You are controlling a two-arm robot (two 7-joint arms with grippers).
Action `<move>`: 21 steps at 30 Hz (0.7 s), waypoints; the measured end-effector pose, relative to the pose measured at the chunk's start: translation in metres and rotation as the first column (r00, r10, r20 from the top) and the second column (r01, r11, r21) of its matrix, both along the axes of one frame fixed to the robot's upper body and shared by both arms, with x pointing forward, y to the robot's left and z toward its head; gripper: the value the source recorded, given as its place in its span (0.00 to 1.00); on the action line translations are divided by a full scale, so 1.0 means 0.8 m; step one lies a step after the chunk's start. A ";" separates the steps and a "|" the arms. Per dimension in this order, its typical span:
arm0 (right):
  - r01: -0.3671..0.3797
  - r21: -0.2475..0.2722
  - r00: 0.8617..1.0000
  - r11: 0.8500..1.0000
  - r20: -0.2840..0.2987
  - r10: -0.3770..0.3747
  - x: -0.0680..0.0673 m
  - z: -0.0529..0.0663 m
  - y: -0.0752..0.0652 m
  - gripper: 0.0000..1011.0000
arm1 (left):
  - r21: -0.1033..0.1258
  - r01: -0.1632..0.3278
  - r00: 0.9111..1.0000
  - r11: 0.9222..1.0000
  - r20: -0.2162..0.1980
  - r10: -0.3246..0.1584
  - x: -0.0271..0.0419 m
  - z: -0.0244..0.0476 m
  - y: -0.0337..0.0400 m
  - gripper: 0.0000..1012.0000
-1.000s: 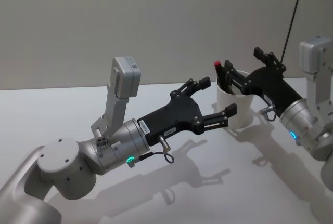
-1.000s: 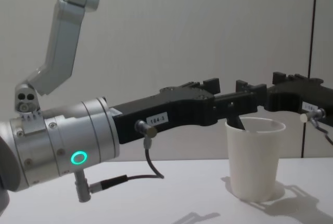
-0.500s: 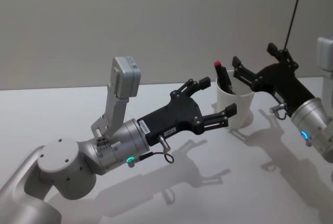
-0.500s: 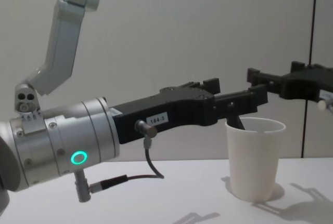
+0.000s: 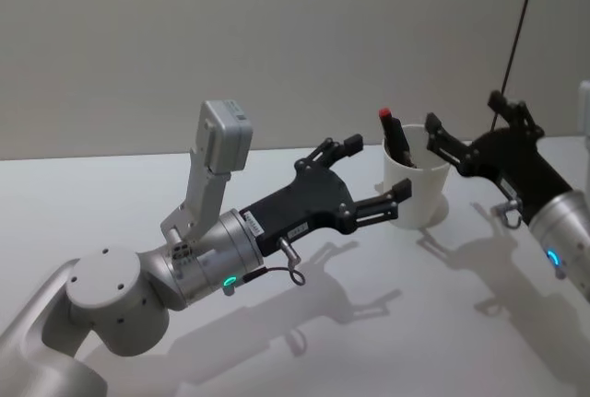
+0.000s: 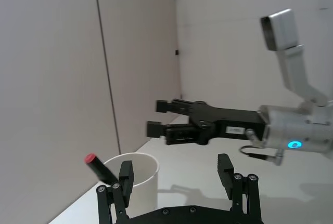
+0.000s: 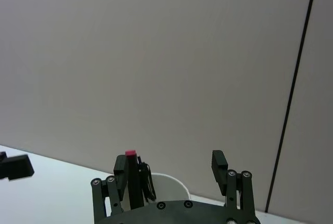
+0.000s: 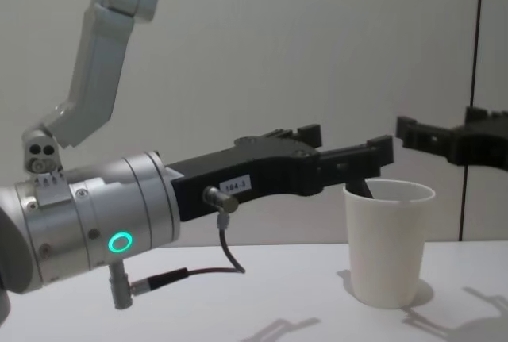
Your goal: Place the pen into the pen holder.
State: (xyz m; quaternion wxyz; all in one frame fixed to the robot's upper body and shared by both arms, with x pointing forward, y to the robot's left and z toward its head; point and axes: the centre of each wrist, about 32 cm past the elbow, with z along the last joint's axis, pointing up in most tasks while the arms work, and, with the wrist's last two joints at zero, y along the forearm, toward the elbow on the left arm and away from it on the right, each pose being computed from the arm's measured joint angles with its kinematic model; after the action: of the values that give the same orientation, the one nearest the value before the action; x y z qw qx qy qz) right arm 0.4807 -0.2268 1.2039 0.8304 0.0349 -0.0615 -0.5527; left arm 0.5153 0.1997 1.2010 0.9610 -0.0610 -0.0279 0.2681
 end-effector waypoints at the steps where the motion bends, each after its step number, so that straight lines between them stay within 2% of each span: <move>1: 0.003 0.000 1.000 1.000 -0.004 -0.003 -0.002 -0.001 -0.001 0.99 | 0.003 -0.008 1.000 1.000 0.001 0.008 -0.0004 0.0002 -0.0001 0.99; 7: 0.029 -0.002 0.999 1.000 -0.035 -0.029 -0.023 -0.010 -0.007 0.99 | 0.032 -0.081 0.997 0.996 0.007 0.081 -0.0039 0.0008 -0.0001 0.99; 11: 0.043 -0.004 0.998 0.999 -0.052 -0.043 -0.035 -0.015 -0.010 0.99 | 0.051 -0.130 0.992 0.990 0.014 0.129 -0.0062 0.0013 -0.0002 0.99; 14: 0.050 -0.005 0.997 0.999 -0.061 -0.050 -0.041 -0.017 -0.012 0.99 | 0.068 -0.176 0.984 0.982 0.022 0.175 -0.0085 0.0016 -0.0003 0.99; 15: 0.053 -0.006 0.997 0.999 -0.064 -0.053 -0.043 -0.018 -0.012 0.99 | 0.068 -0.176 0.984 0.982 0.022 0.175 -0.0085 0.0016 -0.0003 0.99; 18: 0.056 -0.007 0.996 0.998 -0.069 -0.056 -0.046 -0.019 -0.013 0.99 | 0.083 -0.221 0.975 0.972 0.031 0.219 -0.0107 0.0018 -0.0004 0.99; 21: 0.057 -0.007 0.996 0.998 -0.069 -0.057 -0.046 -0.019 -0.013 0.99 | 0.091 -0.246 0.969 0.965 0.038 0.243 -0.0120 0.0020 -0.0006 0.99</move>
State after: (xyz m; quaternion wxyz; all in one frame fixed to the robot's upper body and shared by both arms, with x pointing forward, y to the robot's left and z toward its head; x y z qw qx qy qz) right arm 0.4435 -0.2373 1.1888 0.8160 0.0118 -0.0351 -0.5769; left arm 0.5057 0.1992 1.2026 0.9220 -0.0147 -0.0605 0.3822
